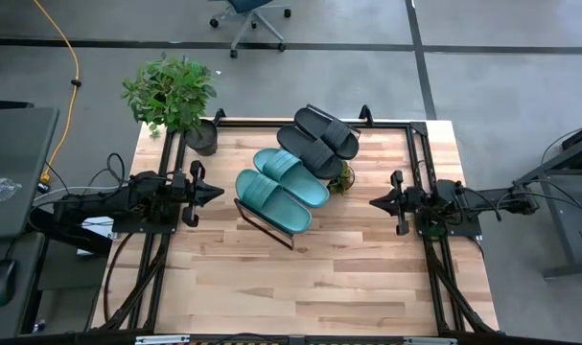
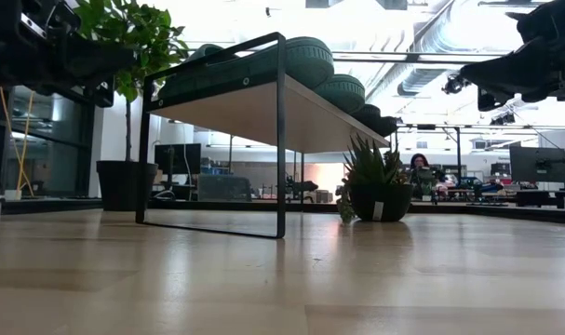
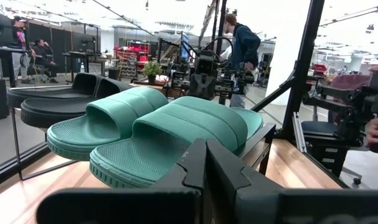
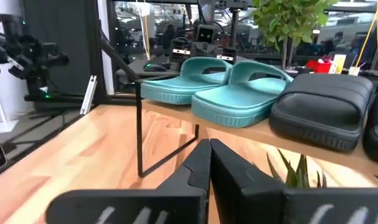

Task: Pick and place slides into the shelf
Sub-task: Return to Home Position

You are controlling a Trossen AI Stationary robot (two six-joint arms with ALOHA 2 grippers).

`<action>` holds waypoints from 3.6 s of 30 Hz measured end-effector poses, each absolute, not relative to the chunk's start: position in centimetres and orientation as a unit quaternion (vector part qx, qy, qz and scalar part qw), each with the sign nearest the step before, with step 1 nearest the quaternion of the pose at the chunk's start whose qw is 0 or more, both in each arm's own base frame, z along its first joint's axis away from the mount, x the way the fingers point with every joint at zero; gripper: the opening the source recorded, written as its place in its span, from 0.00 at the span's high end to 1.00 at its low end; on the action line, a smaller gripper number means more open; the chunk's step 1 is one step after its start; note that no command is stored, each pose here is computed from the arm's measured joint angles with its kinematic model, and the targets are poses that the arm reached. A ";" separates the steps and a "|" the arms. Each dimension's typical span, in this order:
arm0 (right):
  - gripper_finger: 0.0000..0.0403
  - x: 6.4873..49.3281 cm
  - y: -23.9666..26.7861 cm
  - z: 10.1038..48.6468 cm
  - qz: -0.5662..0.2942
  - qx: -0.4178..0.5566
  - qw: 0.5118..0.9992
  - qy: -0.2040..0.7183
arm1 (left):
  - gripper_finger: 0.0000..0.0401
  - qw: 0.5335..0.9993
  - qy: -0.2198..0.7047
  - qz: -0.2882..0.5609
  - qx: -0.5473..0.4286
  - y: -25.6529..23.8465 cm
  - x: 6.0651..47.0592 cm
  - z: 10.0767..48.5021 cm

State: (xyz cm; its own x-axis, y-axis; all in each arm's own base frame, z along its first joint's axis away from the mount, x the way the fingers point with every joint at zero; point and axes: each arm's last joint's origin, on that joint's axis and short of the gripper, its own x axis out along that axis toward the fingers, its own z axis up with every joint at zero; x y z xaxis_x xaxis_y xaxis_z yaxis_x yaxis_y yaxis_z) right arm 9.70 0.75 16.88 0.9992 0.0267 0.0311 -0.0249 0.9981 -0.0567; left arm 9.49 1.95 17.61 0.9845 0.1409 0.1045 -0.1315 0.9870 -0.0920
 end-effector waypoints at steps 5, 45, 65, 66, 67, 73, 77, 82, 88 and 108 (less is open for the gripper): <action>1.00 9.7 0.7 16.9 0.010 -0.043 0.999 -0.016 | 1.00 0.995 -0.055 0.068 -0.042 2.0 9.5 17.6; 1.00 9.7 0.8 16.9 0.017 0.001 1.000 -0.015 | 1.00 0.973 -0.006 0.026 0.229 0.8 9.7 16.8; 1.00 9.7 0.8 16.9 0.018 0.001 1.000 -0.015 | 1.00 0.962 -0.002 0.028 0.270 0.7 9.7 16.8; 1.00 9.7 0.8 16.9 0.018 0.001 1.000 -0.015 | 1.00 0.962 -0.002 0.028 0.270 0.7 9.7 16.8; 1.00 9.7 0.8 16.9 0.018 0.001 1.000 -0.015 | 1.00 0.962 -0.002 0.028 0.270 0.7 9.7 16.8; 1.00 9.7 0.8 16.9 0.018 0.001 1.000 -0.015 | 1.00 0.962 -0.002 0.028 0.270 0.7 9.7 16.8; 1.00 9.7 0.8 16.9 0.016 0.001 1.000 -0.015 | 1.00 0.962 -0.002 0.028 0.270 0.7 9.7 16.8; 1.00 9.7 0.8 16.9 0.016 0.001 1.000 -0.015 | 1.00 0.962 -0.002 0.028 0.270 0.7 9.7 16.8; 1.00 9.7 0.8 16.9 0.016 0.001 1.000 -0.015 | 1.00 0.963 -0.002 0.028 0.270 0.7 9.7 16.8; 1.00 9.7 0.8 16.9 0.016 0.001 1.000 -0.015 | 1.00 0.963 -0.002 0.027 0.270 0.7 9.7 16.8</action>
State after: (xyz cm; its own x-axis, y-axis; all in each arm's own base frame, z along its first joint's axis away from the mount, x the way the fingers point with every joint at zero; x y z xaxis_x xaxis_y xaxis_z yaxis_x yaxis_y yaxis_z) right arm 9.71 0.77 16.85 0.9990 0.0329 0.0291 -0.0330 0.9995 0.0025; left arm 9.72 0.73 16.78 0.9985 0.0519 0.0183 -0.0539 0.8530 0.5191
